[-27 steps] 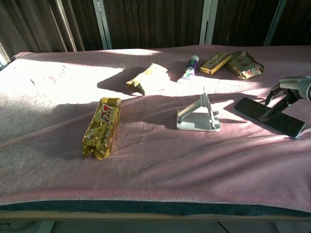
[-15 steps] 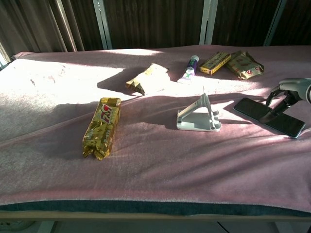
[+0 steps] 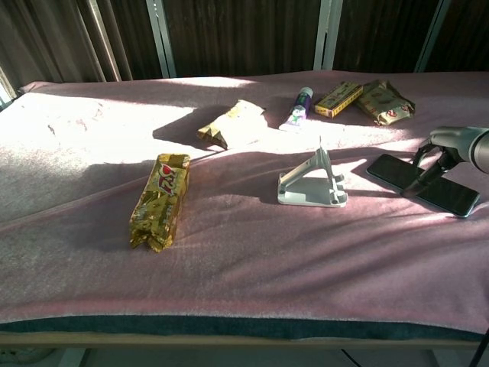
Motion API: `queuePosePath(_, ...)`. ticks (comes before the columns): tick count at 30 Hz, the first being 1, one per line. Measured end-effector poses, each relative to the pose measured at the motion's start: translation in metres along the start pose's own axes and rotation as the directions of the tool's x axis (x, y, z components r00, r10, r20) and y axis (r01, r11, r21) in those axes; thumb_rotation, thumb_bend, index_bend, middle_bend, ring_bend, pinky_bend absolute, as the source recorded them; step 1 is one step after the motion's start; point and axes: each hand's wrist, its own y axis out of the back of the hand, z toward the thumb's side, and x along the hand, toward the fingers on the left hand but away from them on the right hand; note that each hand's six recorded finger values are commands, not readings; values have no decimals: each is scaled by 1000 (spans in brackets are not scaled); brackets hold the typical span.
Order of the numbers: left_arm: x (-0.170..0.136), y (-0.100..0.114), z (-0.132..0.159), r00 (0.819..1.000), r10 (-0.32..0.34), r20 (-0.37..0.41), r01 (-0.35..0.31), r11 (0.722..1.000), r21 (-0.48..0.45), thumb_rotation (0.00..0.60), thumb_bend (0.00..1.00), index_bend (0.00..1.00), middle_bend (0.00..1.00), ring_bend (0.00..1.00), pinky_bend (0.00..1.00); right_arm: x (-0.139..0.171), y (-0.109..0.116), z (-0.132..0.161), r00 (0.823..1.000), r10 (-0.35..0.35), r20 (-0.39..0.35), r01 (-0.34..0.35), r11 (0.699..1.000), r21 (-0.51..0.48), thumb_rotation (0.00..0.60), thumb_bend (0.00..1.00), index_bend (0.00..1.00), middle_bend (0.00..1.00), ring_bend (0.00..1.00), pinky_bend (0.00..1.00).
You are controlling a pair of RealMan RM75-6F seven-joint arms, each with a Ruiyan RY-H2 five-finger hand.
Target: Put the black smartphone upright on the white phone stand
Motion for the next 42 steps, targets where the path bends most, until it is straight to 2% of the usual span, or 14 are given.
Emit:
queuePosePath(2,-1,1,0,1000,4,0,-4,1000,-3,600,389,0,13,9,139,1,1,2,1000,-12,-3,12,1000,1,600,231,614,242,18,0)
queuePosePath(7,-4,4,-1,1000,15,3,-15,1000,-11,600,389,0,12,9,139,5,2,6,999,-41,-10,41,999,8,600,231,737,311,61,0)
queuePosePath(18,-5,6,-2,1000,20,6,-20,1000,-22,600,389,0,13,10,139,18,6,18,994,-97,-44,98,995,29,600,231,811,371,119,22)
queuePosePath(20,-5,6,-3,1000,23,4,-22,999,-24,600,390,0,13,10,139,19,6,21,993,-106,-54,108,994,36,600,231,831,433,189,69)
queuePosePath(23,-5,7,-4,1000,26,3,-26,999,-26,600,389,0,12,10,139,21,2,25,991,-117,-73,120,992,48,600,231,865,544,308,260)
queuePosePath(28,-5,7,-4,1000,27,2,-27,999,-26,600,389,0,12,9,140,23,-3,27,988,-130,-87,135,989,56,600,233,903,663,434,388)
queuePosePath(35,-6,8,-4,1000,30,3,-30,999,-31,600,389,0,12,10,139,24,-8,32,983,-149,-112,153,988,36,600,252,993,752,536,445)
queuePosePath(42,-6,10,-6,999,34,0,-34,999,-35,600,389,0,12,10,140,27,-1,35,967,-202,-152,204,979,-3,600,263,1000,776,560,462)
